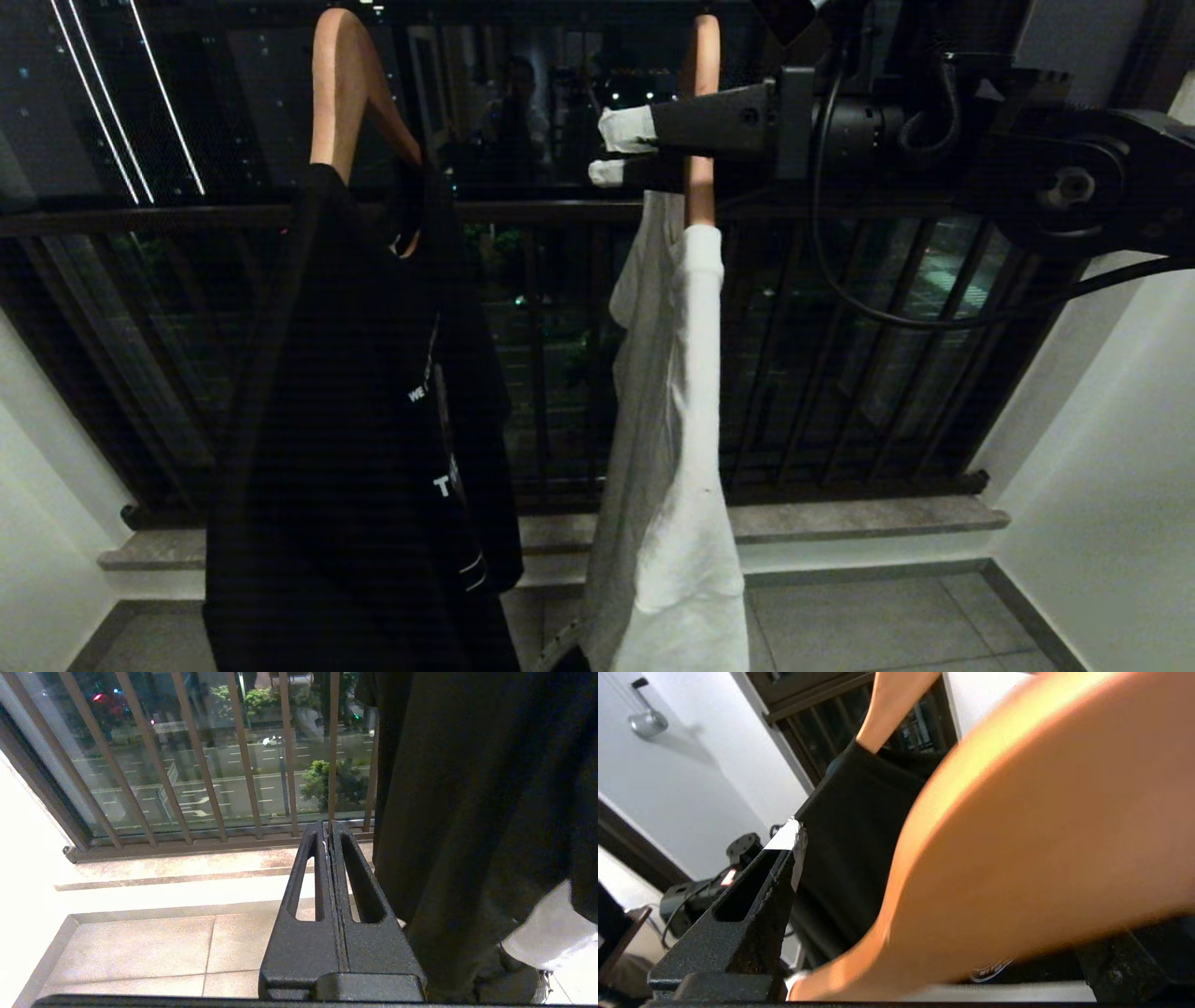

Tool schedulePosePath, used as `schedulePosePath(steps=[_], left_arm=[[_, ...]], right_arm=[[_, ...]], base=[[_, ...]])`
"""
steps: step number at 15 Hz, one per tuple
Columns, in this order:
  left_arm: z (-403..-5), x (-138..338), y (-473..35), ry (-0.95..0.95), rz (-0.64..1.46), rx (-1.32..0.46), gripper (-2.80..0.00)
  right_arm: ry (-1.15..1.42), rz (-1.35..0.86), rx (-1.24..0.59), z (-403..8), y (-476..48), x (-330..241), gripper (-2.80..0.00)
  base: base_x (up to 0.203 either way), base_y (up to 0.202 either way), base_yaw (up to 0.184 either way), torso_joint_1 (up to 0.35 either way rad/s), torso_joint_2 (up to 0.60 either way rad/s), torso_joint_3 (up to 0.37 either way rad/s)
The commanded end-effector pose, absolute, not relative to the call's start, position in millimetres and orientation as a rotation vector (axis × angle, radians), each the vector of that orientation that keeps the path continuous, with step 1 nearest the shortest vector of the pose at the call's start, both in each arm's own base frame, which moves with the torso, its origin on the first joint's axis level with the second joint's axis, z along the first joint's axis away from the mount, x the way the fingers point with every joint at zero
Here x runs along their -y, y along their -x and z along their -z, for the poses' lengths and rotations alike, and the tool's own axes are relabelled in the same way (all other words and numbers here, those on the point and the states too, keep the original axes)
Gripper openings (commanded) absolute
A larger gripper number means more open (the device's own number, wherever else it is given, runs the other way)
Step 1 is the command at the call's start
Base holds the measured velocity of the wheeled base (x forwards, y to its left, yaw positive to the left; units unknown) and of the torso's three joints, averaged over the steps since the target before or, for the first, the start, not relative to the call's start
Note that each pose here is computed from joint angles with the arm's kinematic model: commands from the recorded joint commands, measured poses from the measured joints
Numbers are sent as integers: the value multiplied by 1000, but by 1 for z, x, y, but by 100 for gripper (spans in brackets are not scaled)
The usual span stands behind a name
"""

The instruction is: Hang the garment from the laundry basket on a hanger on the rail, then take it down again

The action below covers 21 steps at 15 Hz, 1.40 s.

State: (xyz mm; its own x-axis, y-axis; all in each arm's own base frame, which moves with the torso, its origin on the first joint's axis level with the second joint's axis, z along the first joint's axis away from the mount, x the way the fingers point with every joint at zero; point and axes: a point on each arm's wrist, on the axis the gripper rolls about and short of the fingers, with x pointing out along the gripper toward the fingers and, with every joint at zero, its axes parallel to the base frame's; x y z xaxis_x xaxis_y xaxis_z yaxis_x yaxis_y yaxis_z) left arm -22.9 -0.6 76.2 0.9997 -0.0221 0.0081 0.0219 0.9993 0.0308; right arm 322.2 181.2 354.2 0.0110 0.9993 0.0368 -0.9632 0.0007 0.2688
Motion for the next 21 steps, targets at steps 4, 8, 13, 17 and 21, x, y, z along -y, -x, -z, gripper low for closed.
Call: schedulePosePath(steps=[4,8,13,17,21], left_arm=[[-75,1,23,-31,21,6,-280],[-76,1,23,-31,21,8,-280],[-75,1,23,-31,21,6,-280],[-75,1,23,-31,21,6,-280],[-75,1,23,-31,21,7,-280]], right_arm=[[-278,-1491,-185,-361,-313,-184,0],[-307,-1425,-181,-365,-309,-184,0],[-312,-1420,-195,-363,-304,-183,-280],[-313,-1417,-199,-363,-301,-182,-280],[-311,-1417,-191,-366,-298,-180,-280]], base=[[0,0,0,0,0,0],[0,0,0,0,0,0],[0,0,0,0,0,0],[0,0,0,0,0,0],[0,0,0,0,0,0]])
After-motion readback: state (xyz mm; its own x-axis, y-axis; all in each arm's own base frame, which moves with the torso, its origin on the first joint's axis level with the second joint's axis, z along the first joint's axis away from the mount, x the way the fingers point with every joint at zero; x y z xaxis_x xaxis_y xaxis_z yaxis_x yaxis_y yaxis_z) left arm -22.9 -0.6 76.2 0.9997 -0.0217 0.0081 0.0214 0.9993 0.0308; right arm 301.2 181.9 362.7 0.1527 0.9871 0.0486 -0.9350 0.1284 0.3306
